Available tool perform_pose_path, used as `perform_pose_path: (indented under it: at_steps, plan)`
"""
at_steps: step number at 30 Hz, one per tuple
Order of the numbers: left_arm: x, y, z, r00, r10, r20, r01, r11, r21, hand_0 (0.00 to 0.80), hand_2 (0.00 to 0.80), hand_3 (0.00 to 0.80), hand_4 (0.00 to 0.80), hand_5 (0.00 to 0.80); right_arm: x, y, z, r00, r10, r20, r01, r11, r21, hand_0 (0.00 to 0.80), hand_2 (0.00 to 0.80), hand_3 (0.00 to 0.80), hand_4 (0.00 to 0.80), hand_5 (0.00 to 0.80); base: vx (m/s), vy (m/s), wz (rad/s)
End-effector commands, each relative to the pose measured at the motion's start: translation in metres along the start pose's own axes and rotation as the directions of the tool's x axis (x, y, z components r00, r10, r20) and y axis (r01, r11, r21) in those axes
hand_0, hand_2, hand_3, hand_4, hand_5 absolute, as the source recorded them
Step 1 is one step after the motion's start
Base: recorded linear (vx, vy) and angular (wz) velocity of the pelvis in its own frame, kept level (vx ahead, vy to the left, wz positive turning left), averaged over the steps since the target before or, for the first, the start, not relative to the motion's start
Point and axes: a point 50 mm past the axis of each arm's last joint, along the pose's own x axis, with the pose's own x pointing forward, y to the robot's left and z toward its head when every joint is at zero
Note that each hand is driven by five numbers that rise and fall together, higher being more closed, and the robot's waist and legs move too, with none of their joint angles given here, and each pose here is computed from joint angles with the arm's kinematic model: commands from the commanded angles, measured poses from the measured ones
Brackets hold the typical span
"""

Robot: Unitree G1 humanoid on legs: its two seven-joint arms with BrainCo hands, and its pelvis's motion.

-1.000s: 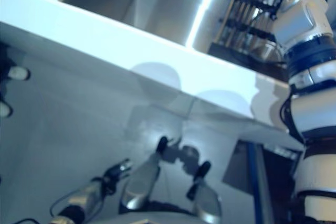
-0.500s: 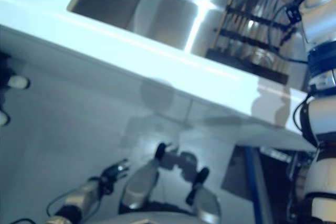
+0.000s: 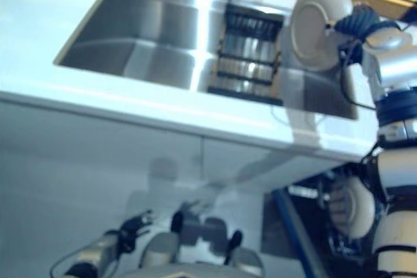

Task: Take plates into dishwasher

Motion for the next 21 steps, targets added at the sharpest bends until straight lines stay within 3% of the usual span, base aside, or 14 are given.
perform_pose_path:
  at_steps: [1, 21]
  plan:
    - [0.002, -0.001, -0.008, 0.999, 0.002, -0.050, 0.001, 0.999, 0.050, 0.000, 0.000, 0.000, 0.000, 0.000, -0.015, -0.031, 0.017, 0.994, -0.058, 0.095, 0.061, 0.998, -0.019, 0.800, 0.800, 0.800, 0.800, 0.800, -0.019, -0.031, -0.34]
    - [0.006, -0.003, -0.009, 0.999, 0.002, -0.047, 0.001, 0.998, 0.068, 0.000, 0.000, 0.000, 0.000, 0.000, -0.058, -0.078, -0.034, 0.991, -0.128, 0.047, 0.130, 0.990, -0.055, 0.800, 0.800, 0.800, 0.800, 0.800, -0.033, -0.024, -0.26]
